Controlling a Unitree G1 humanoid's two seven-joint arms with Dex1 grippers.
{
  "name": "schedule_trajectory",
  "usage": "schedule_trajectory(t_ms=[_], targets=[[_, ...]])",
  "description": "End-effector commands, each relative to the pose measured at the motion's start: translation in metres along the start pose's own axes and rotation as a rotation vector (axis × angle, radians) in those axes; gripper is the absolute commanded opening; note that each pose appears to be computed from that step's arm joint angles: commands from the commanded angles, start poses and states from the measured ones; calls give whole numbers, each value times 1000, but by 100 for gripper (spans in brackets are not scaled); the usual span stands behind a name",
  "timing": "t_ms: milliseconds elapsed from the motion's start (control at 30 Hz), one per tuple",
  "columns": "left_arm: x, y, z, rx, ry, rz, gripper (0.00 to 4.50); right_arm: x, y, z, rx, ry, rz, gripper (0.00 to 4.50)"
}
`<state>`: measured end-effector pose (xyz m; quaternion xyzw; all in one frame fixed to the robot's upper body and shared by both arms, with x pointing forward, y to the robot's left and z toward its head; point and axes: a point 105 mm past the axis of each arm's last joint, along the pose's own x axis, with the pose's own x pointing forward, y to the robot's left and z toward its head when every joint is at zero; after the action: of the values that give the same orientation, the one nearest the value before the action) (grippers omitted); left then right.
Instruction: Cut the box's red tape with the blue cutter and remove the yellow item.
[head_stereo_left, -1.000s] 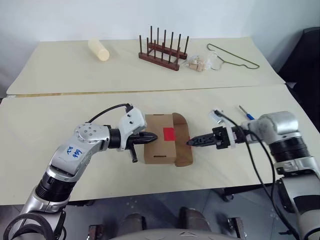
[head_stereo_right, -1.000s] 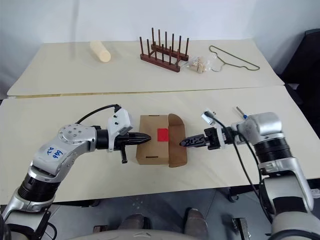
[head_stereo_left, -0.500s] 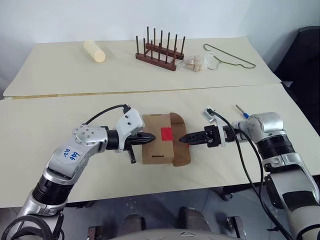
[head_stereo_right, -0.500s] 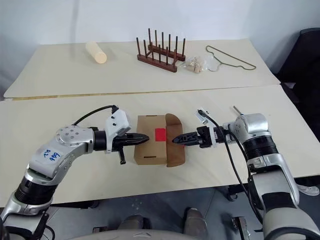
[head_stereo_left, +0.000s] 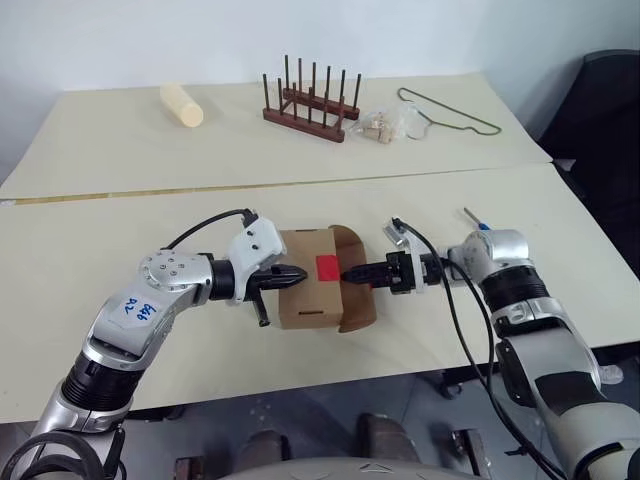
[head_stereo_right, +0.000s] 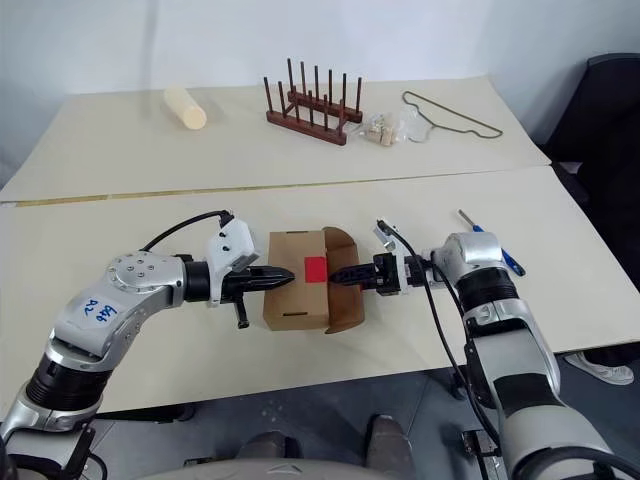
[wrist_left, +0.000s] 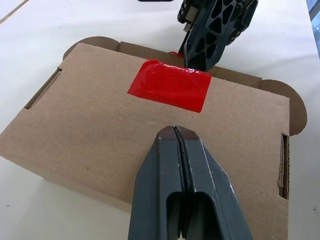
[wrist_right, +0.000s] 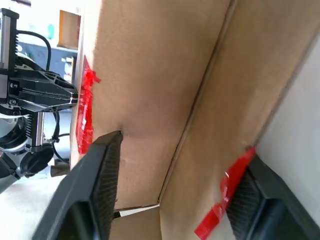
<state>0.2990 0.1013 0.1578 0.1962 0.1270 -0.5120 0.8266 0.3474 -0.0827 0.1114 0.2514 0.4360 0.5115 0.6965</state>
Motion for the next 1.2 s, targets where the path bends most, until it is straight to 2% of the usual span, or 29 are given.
schedule_trajectory(t_ms=[33,200,500,833,967,1200], targets=[[1,-3,-9,-13,40,-9,0,6,-26,-22,47,94,-123,289],[0,-2,-11,-20,37,5,0,8,-31,-32,37,171,-144,289],[0,-3,-11,-26,32,12,0,7,-33,-35,60,191,-146,11],[4,-1,-9,-22,8,21,0,-13,-27,-23,84,162,-182,5],[19,-3,-1,-18,-47,5,0,-40,-21,-1,87,105,-278,5],[61,-15,19,3,-143,-67,0,-97,0,19,64,67,-407,5]])
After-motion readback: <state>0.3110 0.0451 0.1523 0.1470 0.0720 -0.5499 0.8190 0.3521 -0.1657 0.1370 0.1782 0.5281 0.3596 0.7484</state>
